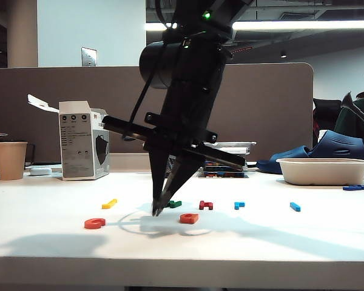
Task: Select the appropriate letters from the row of letter magnets placed on the table to arrange into the word "car".
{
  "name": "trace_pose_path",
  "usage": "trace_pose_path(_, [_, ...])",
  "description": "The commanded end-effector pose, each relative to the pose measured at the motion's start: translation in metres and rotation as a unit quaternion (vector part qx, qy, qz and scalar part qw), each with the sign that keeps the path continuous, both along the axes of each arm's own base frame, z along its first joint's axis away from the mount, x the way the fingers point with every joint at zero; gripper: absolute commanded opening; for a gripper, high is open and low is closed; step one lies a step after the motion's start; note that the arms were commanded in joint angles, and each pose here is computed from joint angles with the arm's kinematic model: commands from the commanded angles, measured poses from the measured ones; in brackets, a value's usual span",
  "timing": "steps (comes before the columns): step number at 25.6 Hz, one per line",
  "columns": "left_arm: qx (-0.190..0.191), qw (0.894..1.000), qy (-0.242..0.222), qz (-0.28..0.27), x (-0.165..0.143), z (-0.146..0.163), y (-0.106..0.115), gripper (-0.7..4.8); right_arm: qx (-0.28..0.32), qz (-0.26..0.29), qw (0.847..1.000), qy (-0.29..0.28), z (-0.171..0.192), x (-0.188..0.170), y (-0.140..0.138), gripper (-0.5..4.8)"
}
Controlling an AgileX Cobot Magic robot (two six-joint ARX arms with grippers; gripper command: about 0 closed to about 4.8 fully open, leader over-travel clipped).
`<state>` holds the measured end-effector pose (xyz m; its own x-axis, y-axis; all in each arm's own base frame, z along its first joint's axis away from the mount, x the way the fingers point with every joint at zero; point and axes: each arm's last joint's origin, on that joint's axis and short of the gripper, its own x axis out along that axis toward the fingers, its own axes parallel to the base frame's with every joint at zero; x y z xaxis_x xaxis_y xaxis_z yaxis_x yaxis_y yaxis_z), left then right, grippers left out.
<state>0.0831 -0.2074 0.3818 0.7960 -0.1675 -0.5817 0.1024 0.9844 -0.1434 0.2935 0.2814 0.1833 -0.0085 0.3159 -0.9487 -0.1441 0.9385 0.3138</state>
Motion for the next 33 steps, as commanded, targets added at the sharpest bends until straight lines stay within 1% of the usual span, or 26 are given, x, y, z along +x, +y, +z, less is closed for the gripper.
trace_pose_path(1, [0.001,1.000,-0.005,0.002,0.000,0.001,0.001,-0.05,0.008,-0.009,1.000,-0.010,0.008,0.004,-0.005,-0.06])
trace_pose_path(4, [0.001,1.000,-0.005,0.002,0.000,0.001,0.001,-0.05,0.006,-0.018,1.000,-0.010,0.013,0.007,-0.011,-0.06])
trace_pose_path(10, [0.001,1.000,-0.005,0.002,0.000,0.001,0.001,-0.05,-0.025,-0.029,0.999,0.003,0.012,0.010,-0.026,-0.06])
trace_pose_path(13, [0.001,1.000,-0.005,0.002,0.000,0.001,0.001,-0.05,-0.034,-0.031,0.999,-0.005,0.012,0.011,-0.026,-0.06])
trace_pose_path(22, [0.001,1.000,-0.005,0.002,0.000,0.001,0.001,-0.05,-0.026,-0.033,0.999,-0.019,0.011,0.014,-0.024,-0.06])
trace_pose_path(33, [0.001,1.000,-0.005,0.002,0.000,0.001,0.001,-0.05,-0.039,-0.031,0.999,-0.004,-0.002,0.015,-0.022,-0.06])
